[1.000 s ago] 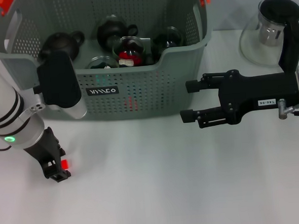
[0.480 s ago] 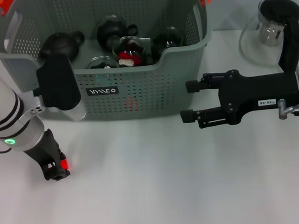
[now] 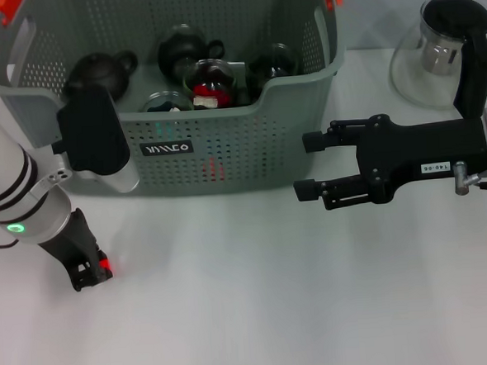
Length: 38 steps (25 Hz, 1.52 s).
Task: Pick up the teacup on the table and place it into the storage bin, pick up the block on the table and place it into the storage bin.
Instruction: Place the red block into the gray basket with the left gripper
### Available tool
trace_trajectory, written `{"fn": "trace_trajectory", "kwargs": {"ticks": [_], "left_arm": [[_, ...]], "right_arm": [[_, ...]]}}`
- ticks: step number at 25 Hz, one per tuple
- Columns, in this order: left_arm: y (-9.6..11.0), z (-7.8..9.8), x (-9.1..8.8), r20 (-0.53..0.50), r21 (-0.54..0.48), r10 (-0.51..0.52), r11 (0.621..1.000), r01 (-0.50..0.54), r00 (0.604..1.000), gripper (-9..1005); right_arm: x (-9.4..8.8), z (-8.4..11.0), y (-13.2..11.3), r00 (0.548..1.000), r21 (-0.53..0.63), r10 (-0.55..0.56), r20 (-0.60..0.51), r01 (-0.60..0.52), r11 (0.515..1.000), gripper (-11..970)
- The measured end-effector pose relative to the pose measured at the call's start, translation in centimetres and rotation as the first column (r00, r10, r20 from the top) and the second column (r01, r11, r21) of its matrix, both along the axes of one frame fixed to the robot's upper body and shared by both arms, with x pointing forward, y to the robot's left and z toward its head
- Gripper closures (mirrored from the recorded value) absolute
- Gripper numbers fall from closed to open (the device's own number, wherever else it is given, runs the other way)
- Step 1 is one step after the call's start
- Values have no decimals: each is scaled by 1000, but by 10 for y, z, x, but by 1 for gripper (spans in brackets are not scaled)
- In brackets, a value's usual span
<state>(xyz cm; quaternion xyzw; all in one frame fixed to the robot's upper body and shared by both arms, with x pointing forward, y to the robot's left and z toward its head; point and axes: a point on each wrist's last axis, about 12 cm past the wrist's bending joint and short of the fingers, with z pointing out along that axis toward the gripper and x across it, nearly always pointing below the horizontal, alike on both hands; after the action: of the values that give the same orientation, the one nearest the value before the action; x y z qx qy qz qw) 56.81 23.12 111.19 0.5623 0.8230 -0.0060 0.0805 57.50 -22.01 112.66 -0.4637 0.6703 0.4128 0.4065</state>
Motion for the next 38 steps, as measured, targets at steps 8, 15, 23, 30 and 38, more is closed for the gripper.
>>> {"fn": "trace_trajectory", "kwargs": {"ticks": [8,15,23,30,38], "left_arm": [[-1,33,-6,-10,-88,30,996,-31,1000,809],[-3,123,-22,-41,-513,28,857,-45,999,807],[6,191,9,192,-677,191,736,-11,963,804],[17,176,68,166,-742,380,656,-139,910,802],[17,151,97,136,-764,501,603,-231,855,799]], "right_arm": [[0,0,-1,1000,0,0,1,0,1000,105],[-4,2,-4,1000,3,22,-4,-22,1000,106],[-9,1,-9,999,7,40,-12,-40,999,105],[-10,1,-9,999,12,50,-19,-49,999,107],[-11,1,-9,998,9,58,-25,-58,998,106]]}}
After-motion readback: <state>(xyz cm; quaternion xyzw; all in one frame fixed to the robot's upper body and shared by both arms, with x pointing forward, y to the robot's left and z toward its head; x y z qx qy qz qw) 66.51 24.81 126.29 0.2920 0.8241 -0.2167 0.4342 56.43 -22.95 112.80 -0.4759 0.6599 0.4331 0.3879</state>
